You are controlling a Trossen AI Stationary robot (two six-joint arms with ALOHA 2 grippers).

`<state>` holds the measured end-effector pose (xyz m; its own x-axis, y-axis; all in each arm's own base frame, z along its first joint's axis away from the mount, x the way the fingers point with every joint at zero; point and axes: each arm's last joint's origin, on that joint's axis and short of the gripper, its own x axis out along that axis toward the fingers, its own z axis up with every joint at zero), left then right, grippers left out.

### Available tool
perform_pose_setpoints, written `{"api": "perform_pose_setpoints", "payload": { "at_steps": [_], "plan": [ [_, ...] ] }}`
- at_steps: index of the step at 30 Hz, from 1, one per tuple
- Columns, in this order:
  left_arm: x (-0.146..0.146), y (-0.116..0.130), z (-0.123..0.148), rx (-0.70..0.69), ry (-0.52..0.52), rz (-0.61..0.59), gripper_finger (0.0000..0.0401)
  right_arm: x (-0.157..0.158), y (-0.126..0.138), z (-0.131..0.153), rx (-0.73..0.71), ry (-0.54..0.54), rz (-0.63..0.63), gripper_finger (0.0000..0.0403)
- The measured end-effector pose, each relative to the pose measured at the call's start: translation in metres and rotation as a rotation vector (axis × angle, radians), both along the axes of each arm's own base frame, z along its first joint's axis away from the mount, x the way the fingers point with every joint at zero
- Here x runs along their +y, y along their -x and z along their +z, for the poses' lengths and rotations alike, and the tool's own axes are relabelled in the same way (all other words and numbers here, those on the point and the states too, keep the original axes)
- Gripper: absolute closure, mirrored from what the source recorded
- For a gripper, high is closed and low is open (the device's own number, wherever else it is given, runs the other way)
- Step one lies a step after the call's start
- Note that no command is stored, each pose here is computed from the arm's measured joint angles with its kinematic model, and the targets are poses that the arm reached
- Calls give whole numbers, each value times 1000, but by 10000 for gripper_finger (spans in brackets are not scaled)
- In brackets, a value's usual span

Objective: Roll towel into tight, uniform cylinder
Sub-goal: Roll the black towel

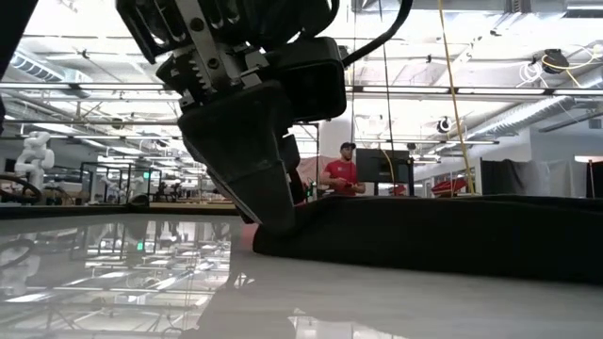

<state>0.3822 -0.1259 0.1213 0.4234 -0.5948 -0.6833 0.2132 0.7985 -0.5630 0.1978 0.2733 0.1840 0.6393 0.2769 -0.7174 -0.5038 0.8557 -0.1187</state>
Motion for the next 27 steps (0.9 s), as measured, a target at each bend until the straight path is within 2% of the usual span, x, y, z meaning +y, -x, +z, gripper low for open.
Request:
{"api": "perform_pose_setpoints", "payload": {
  "at_steps": [7, 13, 17, 22, 27],
  "plan": [
    [0, 0, 0, 10, 7, 12, 400, 2, 0, -8, 44, -17, -27, 280],
    [0, 0, 0, 16, 11, 19, 400, 7, -3, -33, 116, -4, -48, 242],
    [0, 0, 0, 17, 11, 19, 400, 8, -5, -37, 119, 42, -80, 228],
    [0, 0, 0, 18, 11, 19, 400, 3, -7, -42, 152, 102, -84, 240],
    [0, 0, 0, 19, 12, 21, 400, 2, -9, -43, 157, 104, -86, 262]
  ]
}}
